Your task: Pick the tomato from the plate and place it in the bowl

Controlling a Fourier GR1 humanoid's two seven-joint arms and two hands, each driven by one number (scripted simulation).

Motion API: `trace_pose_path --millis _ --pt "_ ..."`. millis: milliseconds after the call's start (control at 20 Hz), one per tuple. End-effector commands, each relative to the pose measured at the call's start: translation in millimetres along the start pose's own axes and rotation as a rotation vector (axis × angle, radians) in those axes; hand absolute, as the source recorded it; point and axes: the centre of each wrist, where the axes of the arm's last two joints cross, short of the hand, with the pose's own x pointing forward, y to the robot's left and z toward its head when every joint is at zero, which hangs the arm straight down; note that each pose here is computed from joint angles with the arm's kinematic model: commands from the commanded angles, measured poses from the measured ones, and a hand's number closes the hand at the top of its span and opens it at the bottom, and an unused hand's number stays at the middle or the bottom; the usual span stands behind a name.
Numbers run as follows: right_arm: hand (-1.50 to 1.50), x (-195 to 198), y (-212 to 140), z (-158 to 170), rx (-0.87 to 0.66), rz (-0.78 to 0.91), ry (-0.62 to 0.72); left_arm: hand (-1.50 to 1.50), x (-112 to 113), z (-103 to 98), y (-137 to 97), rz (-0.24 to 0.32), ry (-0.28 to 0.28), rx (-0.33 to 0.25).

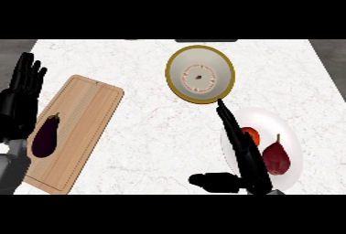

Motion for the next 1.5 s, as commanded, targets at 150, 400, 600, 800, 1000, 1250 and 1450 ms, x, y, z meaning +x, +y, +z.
trace_pose_path --millis 150,400,600,800,1000,1250,1450 --pt "-1.5 31 -51 33 0.062 0.335 0.022 0.0 -10 4 19 0.01 0.009 0.018" --pt "-1.5 70 -94 36 0.08 0.501 0.202 0.0 -7 14 24 0.013 0.006 0.003" --pt "-1.5 95 -116 34 0.293 0.642 0.36 0.0 -2 2 10 0.029 0.011 0.024" --pt "-1.5 108 -120 28 0.451 0.688 0.452 0.0 9 -8 9 0.014 -0.002 -0.005" --pt "-1.5 135 -126 20 0.559 0.767 0.508 0.0 12 -3 7 0.019 0.005 -0.002" --pt "-1.5 108 -130 3 0.584 0.754 0.576 0.0 -2 1 12 0.022 -0.011 -0.024" --pt "-1.5 82 -104 6 0.561 0.731 0.581 0.0 -7 4 14 0.034 -0.008 0.003"
